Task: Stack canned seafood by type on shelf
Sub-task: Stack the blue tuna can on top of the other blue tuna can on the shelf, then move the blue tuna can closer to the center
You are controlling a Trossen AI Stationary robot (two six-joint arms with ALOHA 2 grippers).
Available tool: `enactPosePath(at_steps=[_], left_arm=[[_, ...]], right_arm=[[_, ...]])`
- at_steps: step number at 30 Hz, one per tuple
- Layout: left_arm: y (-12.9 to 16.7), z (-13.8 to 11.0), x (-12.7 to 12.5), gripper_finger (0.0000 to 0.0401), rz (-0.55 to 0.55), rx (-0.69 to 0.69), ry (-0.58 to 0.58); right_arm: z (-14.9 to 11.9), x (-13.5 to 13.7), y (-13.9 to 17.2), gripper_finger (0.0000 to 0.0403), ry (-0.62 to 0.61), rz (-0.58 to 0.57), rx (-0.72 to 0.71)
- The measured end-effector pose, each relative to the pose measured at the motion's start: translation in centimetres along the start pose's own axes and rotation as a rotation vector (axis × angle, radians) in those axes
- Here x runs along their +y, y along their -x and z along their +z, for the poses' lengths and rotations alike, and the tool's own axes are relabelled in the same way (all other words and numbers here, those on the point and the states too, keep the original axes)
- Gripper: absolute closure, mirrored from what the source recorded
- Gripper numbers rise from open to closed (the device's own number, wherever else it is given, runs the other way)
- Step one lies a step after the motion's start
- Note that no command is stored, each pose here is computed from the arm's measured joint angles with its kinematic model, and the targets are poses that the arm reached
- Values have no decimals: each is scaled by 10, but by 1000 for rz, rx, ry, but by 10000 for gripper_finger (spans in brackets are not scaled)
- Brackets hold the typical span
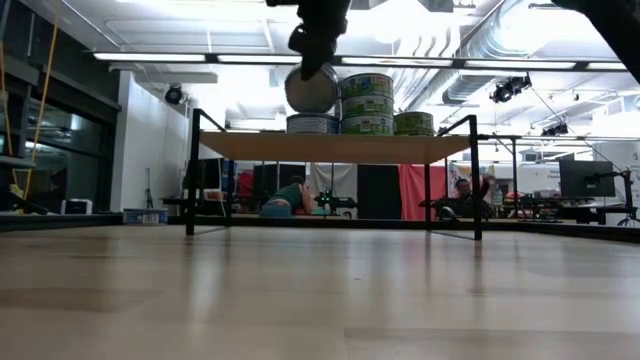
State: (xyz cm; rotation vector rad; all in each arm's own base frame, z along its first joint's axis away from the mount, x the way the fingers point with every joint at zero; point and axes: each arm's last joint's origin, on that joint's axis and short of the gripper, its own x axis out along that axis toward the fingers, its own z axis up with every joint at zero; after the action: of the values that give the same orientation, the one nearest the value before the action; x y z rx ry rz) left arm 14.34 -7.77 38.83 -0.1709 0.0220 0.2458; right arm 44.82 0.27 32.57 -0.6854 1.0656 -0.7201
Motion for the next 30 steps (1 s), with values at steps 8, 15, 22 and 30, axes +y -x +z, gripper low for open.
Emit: enactPosePath(at_steps=[8,15,22,30], left_arm=[[0,0,0,401,0,3,0],[0,-1,0,401,1,5,8],[0,-2,0,401,4,17,7],[-3,-12,2,401,73,75,24]], right_arm=[[-5,14,-9,229,72,35,29],[-4,16,-9,162,25,95,18],[-4,15,-9,157,20,96,19],[10,-1,42,165,-153,251,-138]])
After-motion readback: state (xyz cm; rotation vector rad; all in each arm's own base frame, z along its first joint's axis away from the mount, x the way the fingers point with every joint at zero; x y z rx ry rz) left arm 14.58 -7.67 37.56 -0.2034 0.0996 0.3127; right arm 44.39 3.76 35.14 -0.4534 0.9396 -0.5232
